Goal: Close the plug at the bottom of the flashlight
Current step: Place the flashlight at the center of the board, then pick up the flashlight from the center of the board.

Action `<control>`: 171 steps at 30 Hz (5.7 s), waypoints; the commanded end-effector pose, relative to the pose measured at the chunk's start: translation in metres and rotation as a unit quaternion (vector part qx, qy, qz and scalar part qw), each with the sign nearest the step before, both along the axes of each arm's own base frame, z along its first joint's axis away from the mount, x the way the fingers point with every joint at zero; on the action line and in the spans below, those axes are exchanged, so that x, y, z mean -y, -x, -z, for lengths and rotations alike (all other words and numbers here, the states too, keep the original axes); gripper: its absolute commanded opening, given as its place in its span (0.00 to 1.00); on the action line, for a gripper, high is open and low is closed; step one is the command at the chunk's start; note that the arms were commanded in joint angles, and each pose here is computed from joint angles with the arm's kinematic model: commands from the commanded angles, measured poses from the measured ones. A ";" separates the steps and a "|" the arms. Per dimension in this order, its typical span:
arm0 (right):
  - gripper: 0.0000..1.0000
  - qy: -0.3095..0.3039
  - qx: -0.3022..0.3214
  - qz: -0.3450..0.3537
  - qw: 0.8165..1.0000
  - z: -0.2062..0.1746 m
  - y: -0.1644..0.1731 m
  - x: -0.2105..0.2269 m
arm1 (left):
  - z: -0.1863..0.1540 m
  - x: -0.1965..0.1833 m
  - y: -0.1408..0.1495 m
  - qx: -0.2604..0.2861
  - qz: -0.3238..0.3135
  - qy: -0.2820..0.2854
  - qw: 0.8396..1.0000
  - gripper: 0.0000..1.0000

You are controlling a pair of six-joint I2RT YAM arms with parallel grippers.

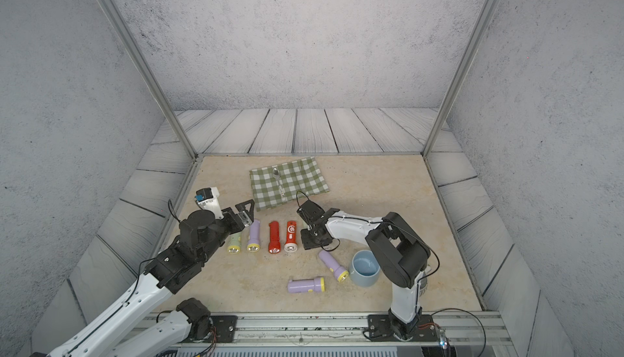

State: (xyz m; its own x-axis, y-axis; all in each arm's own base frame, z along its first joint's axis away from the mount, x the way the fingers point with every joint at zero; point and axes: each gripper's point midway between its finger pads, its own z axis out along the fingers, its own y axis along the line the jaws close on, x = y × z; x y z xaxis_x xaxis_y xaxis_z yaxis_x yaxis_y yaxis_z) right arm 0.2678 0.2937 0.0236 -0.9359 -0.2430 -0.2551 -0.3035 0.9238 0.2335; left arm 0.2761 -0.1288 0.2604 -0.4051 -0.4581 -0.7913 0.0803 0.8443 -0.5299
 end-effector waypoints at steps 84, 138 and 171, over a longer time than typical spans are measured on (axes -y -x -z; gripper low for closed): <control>0.76 0.102 0.216 -0.450 0.860 -0.033 0.167 -0.044 | 0.036 0.007 0.054 -0.079 0.100 0.006 0.992 0.94; 0.00 -0.073 0.173 -0.257 0.948 -0.086 0.060 -0.054 | 0.022 0.000 0.055 -0.020 0.099 0.045 0.994 0.97; 0.00 -0.469 0.381 -0.109 0.789 -0.386 0.016 0.000 | -0.062 0.189 0.096 0.121 0.511 0.083 0.847 0.98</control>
